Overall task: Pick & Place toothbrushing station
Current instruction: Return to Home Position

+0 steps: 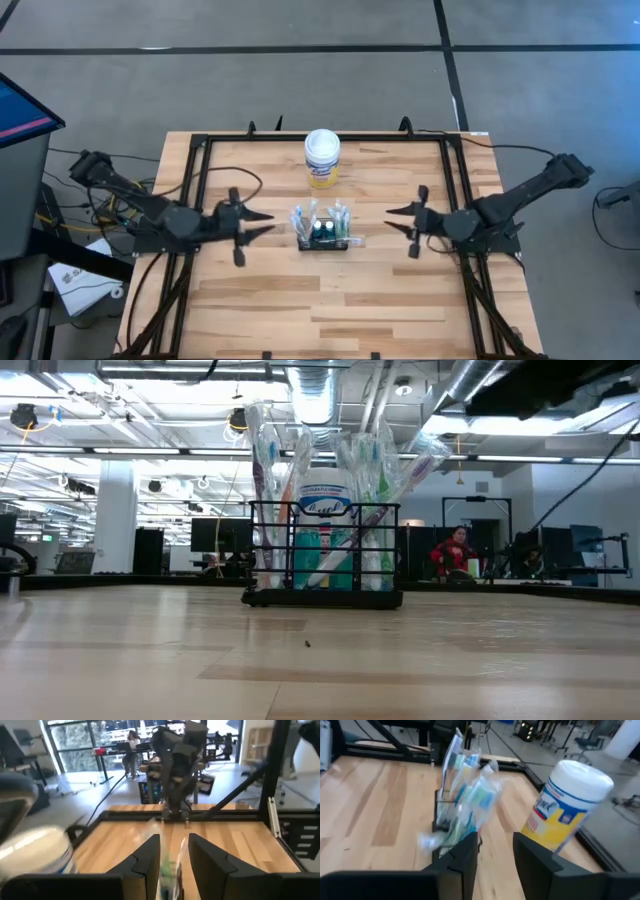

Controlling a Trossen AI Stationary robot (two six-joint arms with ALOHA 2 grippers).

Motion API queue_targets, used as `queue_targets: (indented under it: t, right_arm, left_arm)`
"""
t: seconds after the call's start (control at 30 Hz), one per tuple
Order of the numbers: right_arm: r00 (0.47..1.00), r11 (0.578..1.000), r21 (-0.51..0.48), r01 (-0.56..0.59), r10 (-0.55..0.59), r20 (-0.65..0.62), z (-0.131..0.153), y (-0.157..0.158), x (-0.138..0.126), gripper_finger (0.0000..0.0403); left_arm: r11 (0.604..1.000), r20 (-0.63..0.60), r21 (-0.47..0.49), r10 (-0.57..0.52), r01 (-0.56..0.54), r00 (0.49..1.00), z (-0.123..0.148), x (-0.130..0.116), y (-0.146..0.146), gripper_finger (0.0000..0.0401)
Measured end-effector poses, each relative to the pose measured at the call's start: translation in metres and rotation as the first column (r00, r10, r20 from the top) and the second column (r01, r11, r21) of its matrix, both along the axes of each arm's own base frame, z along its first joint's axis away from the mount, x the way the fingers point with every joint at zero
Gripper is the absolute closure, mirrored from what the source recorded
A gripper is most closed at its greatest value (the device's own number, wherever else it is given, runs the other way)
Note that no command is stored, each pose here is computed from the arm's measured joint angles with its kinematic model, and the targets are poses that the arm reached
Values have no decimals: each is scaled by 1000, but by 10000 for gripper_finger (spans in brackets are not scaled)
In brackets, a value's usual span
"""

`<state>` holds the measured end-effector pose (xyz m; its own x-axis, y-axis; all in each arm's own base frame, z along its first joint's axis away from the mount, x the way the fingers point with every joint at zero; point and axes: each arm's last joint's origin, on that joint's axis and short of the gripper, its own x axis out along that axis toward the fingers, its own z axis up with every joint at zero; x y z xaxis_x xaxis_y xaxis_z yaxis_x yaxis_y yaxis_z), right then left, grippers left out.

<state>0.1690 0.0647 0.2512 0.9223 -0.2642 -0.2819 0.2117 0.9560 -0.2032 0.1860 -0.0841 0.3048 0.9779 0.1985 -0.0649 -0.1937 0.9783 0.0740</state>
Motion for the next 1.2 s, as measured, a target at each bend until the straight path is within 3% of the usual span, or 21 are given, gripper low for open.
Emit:
queue_targets:
  t: [0.2, 0.37, 0.63, 0.7, 0.87, 1.2]
  right_arm:
    - [1000, 998, 61, -19, 19, 15, 6, -12, -35, 300]
    - [983, 994, 102, -38, 19, 180, 11, -27, -68, 311]
    - [947, 984, 130, -120, 74, 314, -20, -45, -104, 317]
    - [938, 983, 140, -115, 61, 340, -25, -44, -102, 317]
    - [964, 995, 71, -77, 56, 258, -38, -41, -94, 317]
    - [962, 992, 119, -44, 10, 271, -43, -42, -93, 317]
  left_arm:
    - [996, 20, -80, 49, -47, 999, -43, -35, 28, 306]
    - [992, 142, -122, 49, -32, 989, -59, -63, 42, 306]
    - [990, 219, -141, 43, -12, 975, -94, -87, 54, 306]
    - [990, 214, -140, 36, -6, 976, -106, -89, 55, 306]
    - [982, 159, -188, -5, 35, 987, -131, -89, 54, 306]
    - [968, 125, -244, -29, 59, 992, -136, -86, 52, 306]
